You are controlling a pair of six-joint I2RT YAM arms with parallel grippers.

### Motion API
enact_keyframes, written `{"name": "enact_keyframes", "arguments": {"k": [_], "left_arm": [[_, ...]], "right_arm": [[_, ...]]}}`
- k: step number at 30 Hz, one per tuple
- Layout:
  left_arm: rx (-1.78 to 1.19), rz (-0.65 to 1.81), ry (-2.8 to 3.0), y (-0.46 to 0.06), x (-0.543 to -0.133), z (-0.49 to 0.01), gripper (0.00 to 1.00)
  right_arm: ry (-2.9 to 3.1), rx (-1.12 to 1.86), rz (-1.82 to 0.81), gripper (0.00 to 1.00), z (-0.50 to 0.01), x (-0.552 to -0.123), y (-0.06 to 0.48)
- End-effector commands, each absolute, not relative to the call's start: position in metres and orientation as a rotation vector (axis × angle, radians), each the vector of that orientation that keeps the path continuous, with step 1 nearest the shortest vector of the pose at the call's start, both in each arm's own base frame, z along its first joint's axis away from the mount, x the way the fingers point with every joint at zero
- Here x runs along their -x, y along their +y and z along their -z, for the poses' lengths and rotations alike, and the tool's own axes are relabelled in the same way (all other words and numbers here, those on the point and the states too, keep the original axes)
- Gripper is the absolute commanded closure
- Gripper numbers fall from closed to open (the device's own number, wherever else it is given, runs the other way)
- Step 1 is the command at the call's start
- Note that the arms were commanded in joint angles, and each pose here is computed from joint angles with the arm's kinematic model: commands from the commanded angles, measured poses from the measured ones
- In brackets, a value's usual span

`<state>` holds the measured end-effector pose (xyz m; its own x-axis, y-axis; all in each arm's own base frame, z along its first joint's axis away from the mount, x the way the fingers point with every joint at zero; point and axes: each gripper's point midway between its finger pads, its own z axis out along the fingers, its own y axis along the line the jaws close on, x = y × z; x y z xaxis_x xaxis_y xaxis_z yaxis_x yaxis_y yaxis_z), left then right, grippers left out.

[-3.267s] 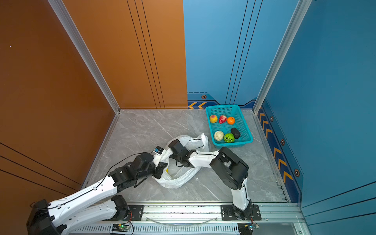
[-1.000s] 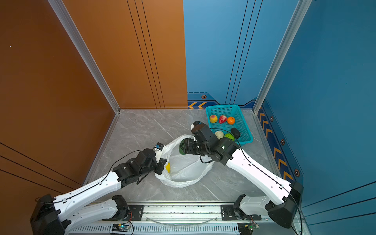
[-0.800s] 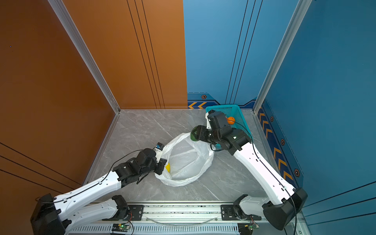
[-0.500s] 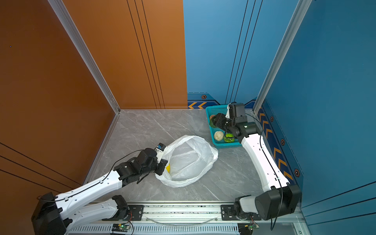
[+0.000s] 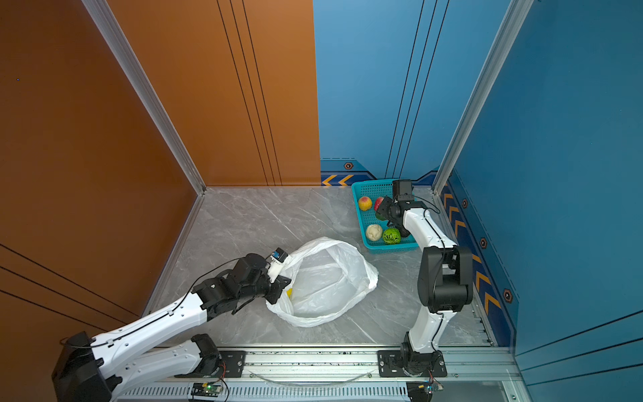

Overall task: Untie the knot of the plastic bag and take out the fruit
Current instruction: Place the fruit in the basket.

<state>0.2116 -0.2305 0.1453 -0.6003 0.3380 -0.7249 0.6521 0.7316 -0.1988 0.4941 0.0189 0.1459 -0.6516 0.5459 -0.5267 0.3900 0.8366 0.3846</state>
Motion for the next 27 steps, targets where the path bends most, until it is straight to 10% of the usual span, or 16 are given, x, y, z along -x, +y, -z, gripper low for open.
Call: {"name": "enact_keyframes", "arguments": {"k": [1, 14, 27], "left_arm": [[-0.814, 0.619, 2.228, -0.229, -0.201, -0.146, 1.00], [-0.883, 0.611, 2.178, -0.228, -0.196, -0.145, 1.00], [-0.852, 0.602, 2.157, -0.226, -0.201, -0.150, 1.00]], "right_arm": [[2.293, -0.676, -0.246, 0.57, -0.155, -0.515, 0.003], [2.355, -0.679, -0.169, 0.20, -0.128, -0.513, -0.003], [2.384, -0.567, -0.196, 0.14, -0.160, -0.490, 0.025]]}}
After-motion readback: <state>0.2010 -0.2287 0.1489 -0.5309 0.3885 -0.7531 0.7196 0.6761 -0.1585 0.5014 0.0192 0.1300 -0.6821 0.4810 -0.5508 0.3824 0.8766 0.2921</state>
